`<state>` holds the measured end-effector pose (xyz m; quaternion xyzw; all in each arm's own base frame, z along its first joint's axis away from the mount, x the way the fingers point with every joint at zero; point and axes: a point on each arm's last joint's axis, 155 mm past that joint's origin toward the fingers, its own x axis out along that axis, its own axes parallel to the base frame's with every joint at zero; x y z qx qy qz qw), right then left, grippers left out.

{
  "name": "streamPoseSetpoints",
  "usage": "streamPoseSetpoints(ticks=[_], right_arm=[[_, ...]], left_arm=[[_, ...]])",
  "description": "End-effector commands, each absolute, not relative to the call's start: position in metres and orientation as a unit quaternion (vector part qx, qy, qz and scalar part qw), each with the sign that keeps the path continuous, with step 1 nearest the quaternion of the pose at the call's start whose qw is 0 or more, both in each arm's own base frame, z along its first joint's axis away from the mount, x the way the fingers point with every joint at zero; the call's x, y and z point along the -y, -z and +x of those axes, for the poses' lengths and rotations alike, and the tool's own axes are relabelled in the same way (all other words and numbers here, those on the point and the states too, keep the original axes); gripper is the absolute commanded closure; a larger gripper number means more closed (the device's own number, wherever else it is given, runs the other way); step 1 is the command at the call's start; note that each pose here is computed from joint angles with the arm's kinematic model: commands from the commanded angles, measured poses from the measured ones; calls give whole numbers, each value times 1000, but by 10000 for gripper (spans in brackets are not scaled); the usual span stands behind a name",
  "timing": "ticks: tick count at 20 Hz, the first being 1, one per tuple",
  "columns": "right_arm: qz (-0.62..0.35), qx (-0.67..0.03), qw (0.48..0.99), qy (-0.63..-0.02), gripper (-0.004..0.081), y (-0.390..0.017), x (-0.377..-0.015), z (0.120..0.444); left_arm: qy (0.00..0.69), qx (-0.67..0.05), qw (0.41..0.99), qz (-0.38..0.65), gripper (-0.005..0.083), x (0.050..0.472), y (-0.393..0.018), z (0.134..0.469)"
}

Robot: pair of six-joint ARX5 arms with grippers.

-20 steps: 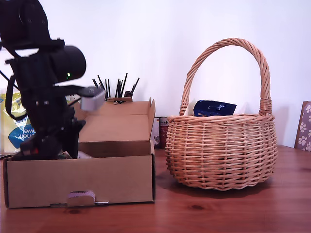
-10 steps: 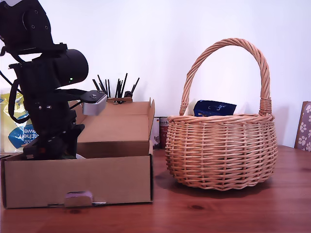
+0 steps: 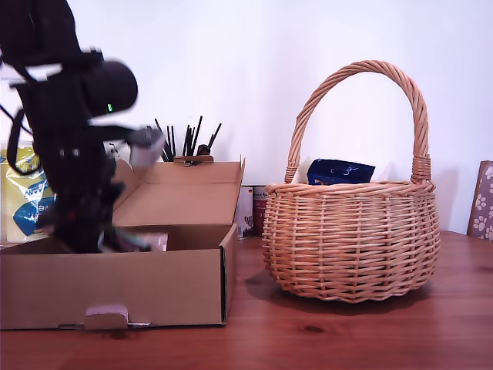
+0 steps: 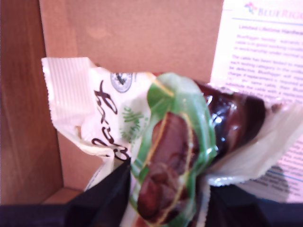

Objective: Move the bags of Easter eggs from the cardboard box on the left into the woven basket on the right side.

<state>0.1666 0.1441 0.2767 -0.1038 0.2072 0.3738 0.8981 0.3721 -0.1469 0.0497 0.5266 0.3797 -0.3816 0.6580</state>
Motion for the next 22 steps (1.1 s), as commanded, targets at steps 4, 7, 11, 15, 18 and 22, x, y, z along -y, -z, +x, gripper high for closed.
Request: streamPoseSetpoints(ticks=[4,7,11,15,18,22], right_arm=[[-105,-206,897,-377,782,-274,-145,165],[-105,-206,897,-377,782,-274,-145,165],[-105,-206,897,-377,782,-274,-145,165],[-105,-206,897,-377,782,-274,-145,165],[-105,-206,897,-377,782,-274,-145,165],[-104,-206,897,-377,782,-274,-145,165]], left_arm=[[356,-326,729,485,505,159,-112,367],[418,-280,767,399,505,208,-144,341],[521,-223,768,298,505,290,-169,300],[557,-129,775,270,505,353,-196,294],[568,-86,774,267,505,382,-193,298],[565,-54,780,263,505,403,-180,316]])
